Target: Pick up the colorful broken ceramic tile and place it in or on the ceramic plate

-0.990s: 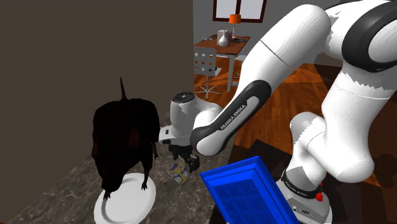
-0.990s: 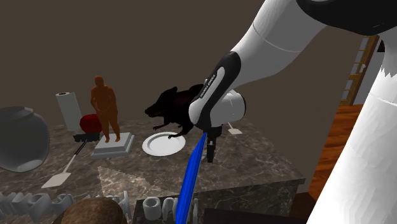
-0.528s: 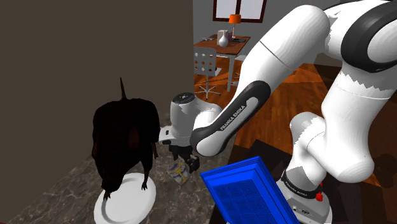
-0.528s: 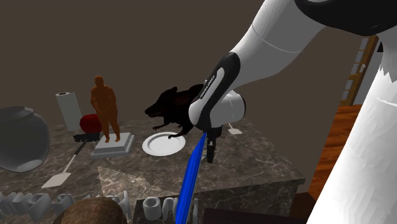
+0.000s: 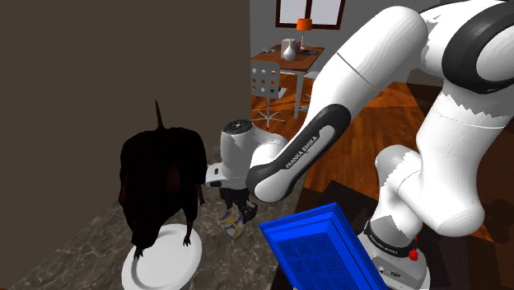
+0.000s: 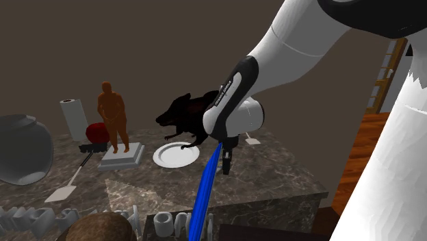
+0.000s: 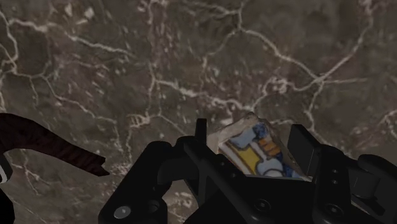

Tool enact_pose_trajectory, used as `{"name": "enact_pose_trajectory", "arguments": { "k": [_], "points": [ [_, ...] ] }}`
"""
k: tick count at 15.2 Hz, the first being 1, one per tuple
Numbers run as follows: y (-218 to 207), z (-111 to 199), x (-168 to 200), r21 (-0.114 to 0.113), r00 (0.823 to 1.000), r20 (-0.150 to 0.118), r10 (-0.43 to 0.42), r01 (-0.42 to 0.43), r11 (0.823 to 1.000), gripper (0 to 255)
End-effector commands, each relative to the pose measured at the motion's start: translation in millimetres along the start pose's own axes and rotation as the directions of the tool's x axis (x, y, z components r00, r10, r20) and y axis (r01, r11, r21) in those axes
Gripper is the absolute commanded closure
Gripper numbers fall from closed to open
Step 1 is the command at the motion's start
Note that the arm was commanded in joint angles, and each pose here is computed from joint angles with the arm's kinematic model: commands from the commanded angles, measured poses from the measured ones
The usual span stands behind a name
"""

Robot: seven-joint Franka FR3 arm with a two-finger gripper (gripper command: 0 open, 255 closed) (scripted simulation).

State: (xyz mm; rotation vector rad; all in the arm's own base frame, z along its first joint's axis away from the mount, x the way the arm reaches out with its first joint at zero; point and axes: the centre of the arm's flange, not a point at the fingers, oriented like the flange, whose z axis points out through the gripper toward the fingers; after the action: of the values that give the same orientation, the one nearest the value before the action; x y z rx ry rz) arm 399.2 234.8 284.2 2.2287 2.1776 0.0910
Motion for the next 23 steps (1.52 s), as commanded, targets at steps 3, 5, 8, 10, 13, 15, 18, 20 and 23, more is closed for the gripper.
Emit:
{"name": "enact_pose_trajectory", "arguments": {
  "k": [3, 5, 8, 10, 13, 15, 18, 20, 23],
  "points": [
    [0.4, -4.4, -0.2, 0.0, 1.0, 0.001, 0.001, -0.001, 1.0, 255],
    [1.0, -14.9, 0.1, 0.0, 1.0, 0.0, 0.001, -0.001, 1.0, 255],
    [2.0, -30.7, 0.5, 0.0, 1.0, 0.0, 0.001, -0.001, 1.0, 255],
    [2.6, -41.3, 0.8, 0.0, 1.0, 0.0, 0.001, -0.001, 1.0, 255],
    [3.5, -57.1, 1.2, 0.0, 1.0, 0.0, 0.001, -0.001, 1.0, 255],
    [4.1, -67.6, 1.4, 0.0, 1.0, 0.0, 0.001, -0.001, 1.0, 255],
    [5.0, -83.4, 1.8, 0.0, 1.0, 0.0, 0.001, -0.001, 1.0, 255],
    [5.5, -92.1, 2.0, 0.0, 1.0, 0.0, 0.001, -0.001, 1.0, 255],
    [19.7, -90.9, 39.0, 0.0, 1.0, 0.0, 0.001, -0.001, 1.0, 255]
  ]
}}
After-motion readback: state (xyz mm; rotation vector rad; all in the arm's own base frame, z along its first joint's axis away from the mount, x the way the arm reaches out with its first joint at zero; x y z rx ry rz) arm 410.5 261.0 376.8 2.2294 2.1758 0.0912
